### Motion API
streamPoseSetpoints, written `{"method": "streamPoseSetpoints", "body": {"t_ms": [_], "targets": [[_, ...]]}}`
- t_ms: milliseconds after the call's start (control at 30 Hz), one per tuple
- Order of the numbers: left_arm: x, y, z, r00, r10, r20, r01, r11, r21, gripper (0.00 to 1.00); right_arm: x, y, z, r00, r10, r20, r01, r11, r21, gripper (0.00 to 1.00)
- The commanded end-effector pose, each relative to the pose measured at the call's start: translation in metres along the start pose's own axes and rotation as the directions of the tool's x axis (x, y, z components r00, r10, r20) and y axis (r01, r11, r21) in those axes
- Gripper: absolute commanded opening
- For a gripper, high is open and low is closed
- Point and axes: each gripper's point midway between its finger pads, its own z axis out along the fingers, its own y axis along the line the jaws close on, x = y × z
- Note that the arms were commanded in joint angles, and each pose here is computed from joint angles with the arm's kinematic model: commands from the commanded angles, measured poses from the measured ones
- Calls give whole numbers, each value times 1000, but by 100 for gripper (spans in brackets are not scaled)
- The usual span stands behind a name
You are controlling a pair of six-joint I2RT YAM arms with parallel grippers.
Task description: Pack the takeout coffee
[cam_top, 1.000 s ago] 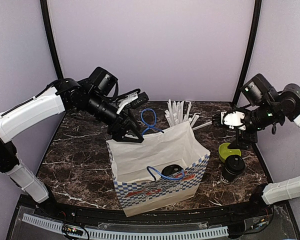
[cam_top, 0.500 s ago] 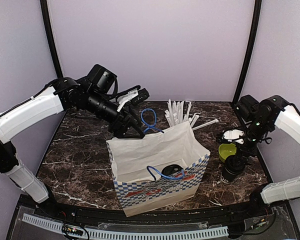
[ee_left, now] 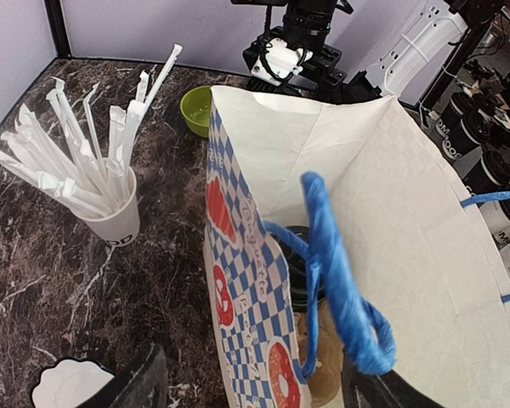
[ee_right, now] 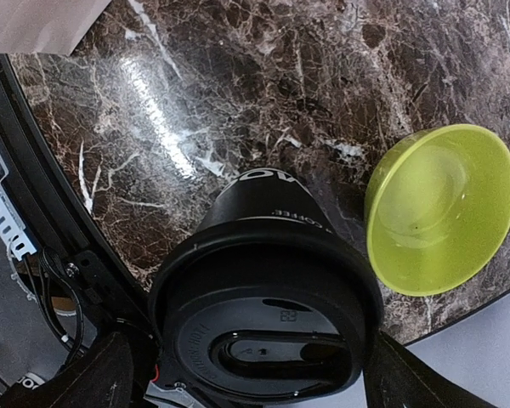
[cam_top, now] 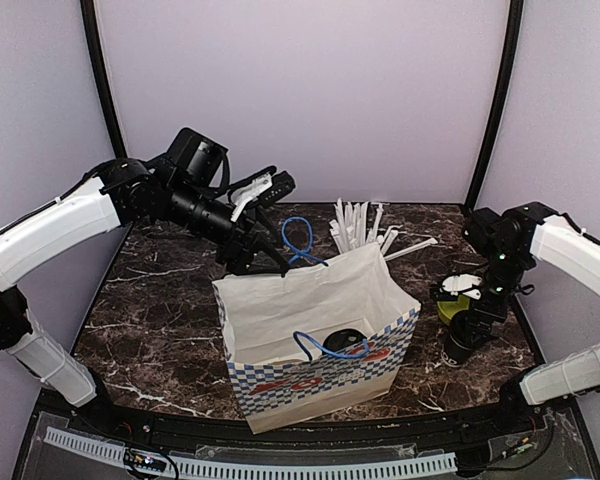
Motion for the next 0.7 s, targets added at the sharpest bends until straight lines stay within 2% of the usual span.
{"method": "streamPoseSetpoints", "body": {"t_ms": [0, 267, 667], "targets": [[-5, -9, -8, 999, 30, 30, -31, 1000, 6, 72, 1, -3, 4, 1000, 2, 15, -3, 1000, 24, 92], [-4, -9, -7, 999, 25, 29, -25, 1000, 10, 72, 0, -7, 5, 1000, 2, 26, -4, 998, 55, 79], [-6, -8, -9, 999, 28, 31, -28, 1000, -2, 72, -4, 7, -10, 996, -20, 84, 19, 1000, 14, 57]]}}
